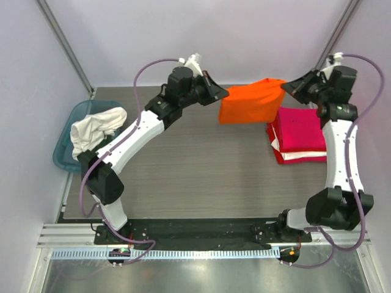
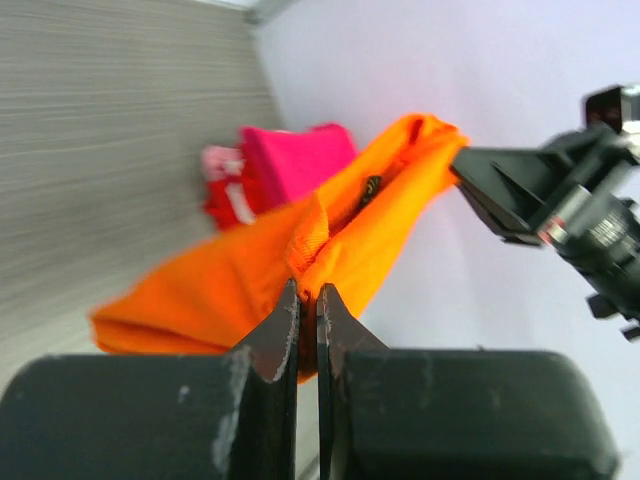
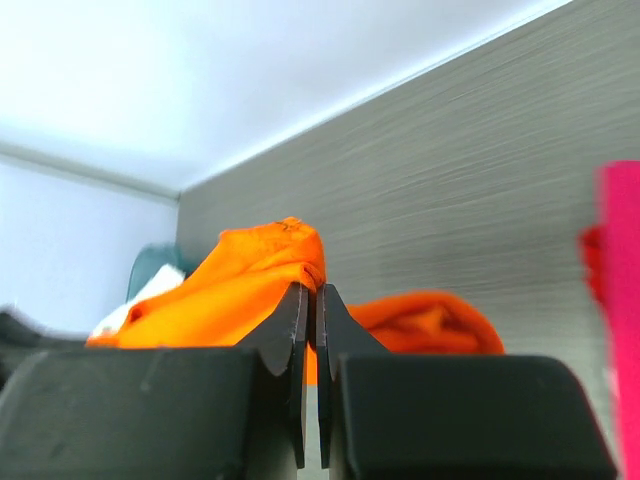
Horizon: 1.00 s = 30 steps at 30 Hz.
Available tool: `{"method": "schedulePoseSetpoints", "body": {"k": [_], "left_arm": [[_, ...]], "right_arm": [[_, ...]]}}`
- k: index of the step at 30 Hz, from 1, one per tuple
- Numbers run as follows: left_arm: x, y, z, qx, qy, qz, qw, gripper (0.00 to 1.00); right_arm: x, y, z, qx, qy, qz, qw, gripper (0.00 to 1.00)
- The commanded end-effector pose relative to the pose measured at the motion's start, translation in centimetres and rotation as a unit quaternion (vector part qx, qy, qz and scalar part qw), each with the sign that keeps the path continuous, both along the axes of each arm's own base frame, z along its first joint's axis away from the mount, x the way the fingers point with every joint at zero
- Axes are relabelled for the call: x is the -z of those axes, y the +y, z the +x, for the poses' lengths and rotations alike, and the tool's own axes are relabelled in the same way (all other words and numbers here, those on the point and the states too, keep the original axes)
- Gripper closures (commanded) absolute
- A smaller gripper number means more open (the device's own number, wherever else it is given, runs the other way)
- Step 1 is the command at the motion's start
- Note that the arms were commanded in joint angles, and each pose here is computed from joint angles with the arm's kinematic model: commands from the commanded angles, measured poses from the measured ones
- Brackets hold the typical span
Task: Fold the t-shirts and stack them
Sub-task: Neatly place the folded tshirt to the corner
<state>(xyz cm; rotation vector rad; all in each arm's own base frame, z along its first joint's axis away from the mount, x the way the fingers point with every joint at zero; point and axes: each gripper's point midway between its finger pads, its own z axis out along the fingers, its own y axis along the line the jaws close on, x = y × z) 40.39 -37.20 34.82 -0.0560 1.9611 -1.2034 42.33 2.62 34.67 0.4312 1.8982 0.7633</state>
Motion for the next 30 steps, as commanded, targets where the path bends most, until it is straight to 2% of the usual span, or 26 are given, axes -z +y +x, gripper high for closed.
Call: {"method": "schedulePoseSetpoints", "body": {"k": [1,4,6,8,9,10,12,13,15,16,18,23,30], "left_arm": [[-5.0,-2.3,-1.9,-0.005,-0.044,-0.033,0.998,1.0],[-6.8,-6.2,-4.1,0.018,-0.062,-0.048,0.997,1.0],[-6.4,-9.2,-5.5,0.036,-0.063,-0.052,0.996,1.0],[-7.9,-10.9,-6.4,0.045,-0.076,-0.067,0.994,1.0],[-6.7,-12.7,-6.9,0.054,-0.071,-0.061,0.994,1.0],[-8.4,-13.3,-7.3,0.057,-0.084,-0.077,0.992,1.0],[-6.9,-15.7,-7.6,0.069,-0.077,-0.073,0.992,1.0],[-7.9,-15.9,-7.4,0.057,-0.083,-0.084,0.991,1.0],[-6.8,-17.8,-7.5,0.054,-0.082,-0.091,0.991,1.0],[-6.7,-18.2,-7.3,0.041,-0.082,-0.098,0.991,1.0],[-6.8,-19.4,-7.5,0.04,-0.089,-0.117,0.988,1.0],[-5.4,-22.6,-7.1,0.042,-0.089,-0.142,0.985,1.0],[-4.1,-24.5,-6.7,0.035,-0.098,-0.168,0.98,1.0]], "right_arm": [[-2.7,-5.9,-2.4,0.116,-0.013,-0.037,0.992,0.99],[-2.6,-10.0,-4.3,0.186,0.02,-0.065,0.98,0.99],[-3.3,-12.5,-5.0,0.227,0.023,-0.08,0.97,0.99],[-3.8,-15.2,-6.2,0.266,0.029,-0.089,0.959,0.99],[-4.1,-16.4,-6.7,0.287,0.032,-0.095,0.953,0.99],[-3.9,-18.1,-7.7,0.315,0.044,-0.098,0.943,0.99],[-4.6,-20.1,-8.6,0.345,0.046,-0.116,0.931,0.99],[-4.6,-21.9,-9.7,0.379,0.055,-0.127,0.915,0.99],[-4.9,-23.7,-10.7,0.409,0.065,-0.151,0.898,0.99],[-4.9,-25.3,-11.7,0.448,0.077,-0.171,0.874,0.99],[-5.0,-26.5,-12.3,0.468,0.086,-0.19,0.859,0.99],[-4.2,-27.8,-11.7,0.479,0.103,-0.193,0.85,0.99],[-2.1,-29.8,-10.1,0.479,0.134,-0.197,0.845,0.99]]}}
